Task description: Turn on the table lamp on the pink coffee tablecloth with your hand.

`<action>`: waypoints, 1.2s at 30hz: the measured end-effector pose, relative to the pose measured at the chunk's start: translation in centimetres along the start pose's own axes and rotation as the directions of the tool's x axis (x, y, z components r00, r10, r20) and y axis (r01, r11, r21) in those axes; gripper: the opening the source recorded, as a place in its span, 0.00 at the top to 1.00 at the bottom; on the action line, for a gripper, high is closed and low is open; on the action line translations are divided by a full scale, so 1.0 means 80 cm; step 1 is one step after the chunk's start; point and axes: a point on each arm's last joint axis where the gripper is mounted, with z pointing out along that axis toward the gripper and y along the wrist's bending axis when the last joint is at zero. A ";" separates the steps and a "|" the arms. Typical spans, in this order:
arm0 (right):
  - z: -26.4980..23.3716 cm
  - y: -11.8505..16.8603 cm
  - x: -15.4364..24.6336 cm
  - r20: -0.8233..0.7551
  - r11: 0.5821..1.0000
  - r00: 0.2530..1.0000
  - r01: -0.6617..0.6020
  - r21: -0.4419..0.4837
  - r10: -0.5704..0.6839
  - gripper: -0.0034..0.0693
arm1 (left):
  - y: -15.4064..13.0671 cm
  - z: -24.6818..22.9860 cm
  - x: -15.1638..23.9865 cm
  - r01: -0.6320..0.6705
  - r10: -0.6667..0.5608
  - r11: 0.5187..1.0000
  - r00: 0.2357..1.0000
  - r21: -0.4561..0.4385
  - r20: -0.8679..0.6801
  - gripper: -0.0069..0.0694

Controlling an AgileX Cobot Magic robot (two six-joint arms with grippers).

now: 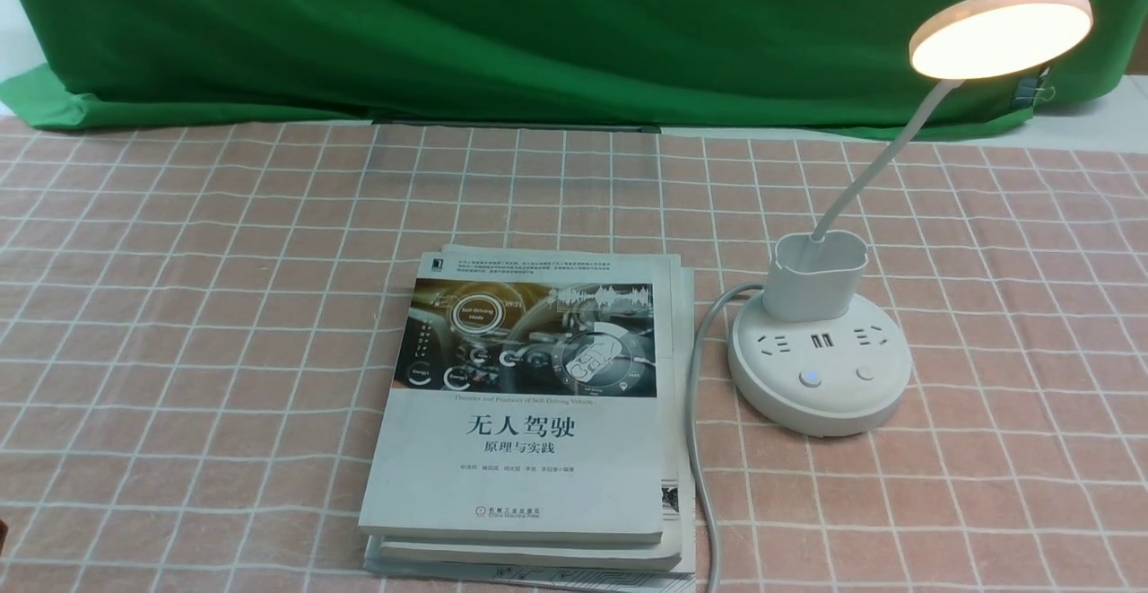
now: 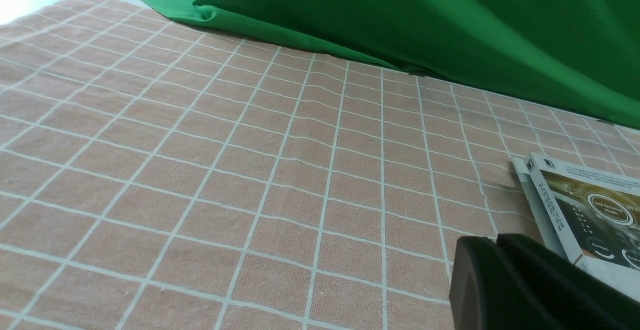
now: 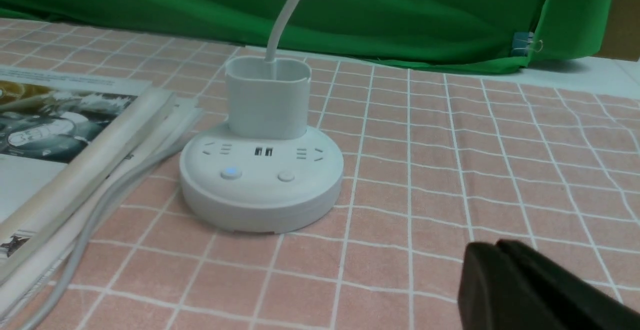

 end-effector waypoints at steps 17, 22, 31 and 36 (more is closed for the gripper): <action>0.000 0.000 0.000 0.000 1.000 1.000 -0.002 0.000 0.002 0.85 | 0.000 0.000 0.000 0.001 -0.001 1.000 1.000 0.000 0.000 0.89; 0.000 0.000 0.000 0.000 1.000 1.000 -0.003 0.000 0.003 0.84 | 0.000 0.000 0.000 0.001 -0.001 1.000 1.000 0.000 0.000 0.89; 0.000 0.000 0.000 0.000 1.000 1.000 -0.003 0.000 0.003 0.80 | 0.000 0.000 0.000 0.001 -0.001 1.000 1.000 0.000 0.000 0.89; 0.000 0.000 0.000 0.000 1.000 1.000 -0.003 0.000 0.003 0.79 | 0.000 0.000 0.000 0.001 -0.001 1.000 1.000 0.000 0.000 0.89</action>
